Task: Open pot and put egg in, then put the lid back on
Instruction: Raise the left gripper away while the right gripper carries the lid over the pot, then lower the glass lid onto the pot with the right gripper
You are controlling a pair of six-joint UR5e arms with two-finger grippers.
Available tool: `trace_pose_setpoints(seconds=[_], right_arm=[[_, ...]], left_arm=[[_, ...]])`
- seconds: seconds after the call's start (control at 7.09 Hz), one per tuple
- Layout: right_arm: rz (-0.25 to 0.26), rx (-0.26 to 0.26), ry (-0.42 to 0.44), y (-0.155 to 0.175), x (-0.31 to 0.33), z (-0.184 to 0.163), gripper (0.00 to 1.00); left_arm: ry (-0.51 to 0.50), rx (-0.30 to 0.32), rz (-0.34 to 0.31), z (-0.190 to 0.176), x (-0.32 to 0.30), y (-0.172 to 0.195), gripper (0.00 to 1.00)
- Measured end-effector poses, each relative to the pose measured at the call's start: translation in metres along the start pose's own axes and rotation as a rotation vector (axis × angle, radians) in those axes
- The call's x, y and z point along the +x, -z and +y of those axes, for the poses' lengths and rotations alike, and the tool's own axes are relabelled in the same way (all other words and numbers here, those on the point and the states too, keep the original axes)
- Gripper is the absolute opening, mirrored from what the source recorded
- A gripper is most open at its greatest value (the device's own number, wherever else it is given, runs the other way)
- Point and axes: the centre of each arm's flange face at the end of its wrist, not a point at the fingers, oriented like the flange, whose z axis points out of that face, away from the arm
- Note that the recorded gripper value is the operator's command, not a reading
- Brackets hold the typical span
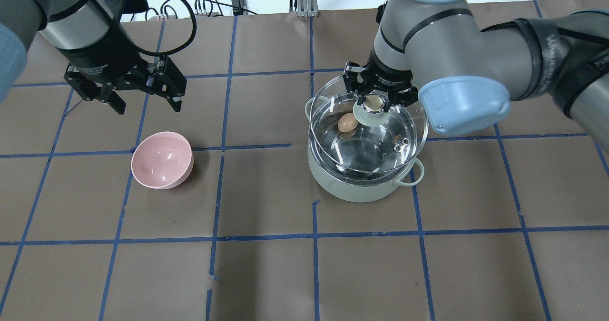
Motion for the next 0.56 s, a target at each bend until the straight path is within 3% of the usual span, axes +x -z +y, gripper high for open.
trace_pose_setpoints(seconds=[0.56], right_arm=[[-0.036, -0.034, 0.025, -0.0146, -0.0049, 0.0078, 0.29]], left_arm=[[-0.037, 0.003, -0.019, 0.0028, -0.0038, 0.0031, 1.00]])
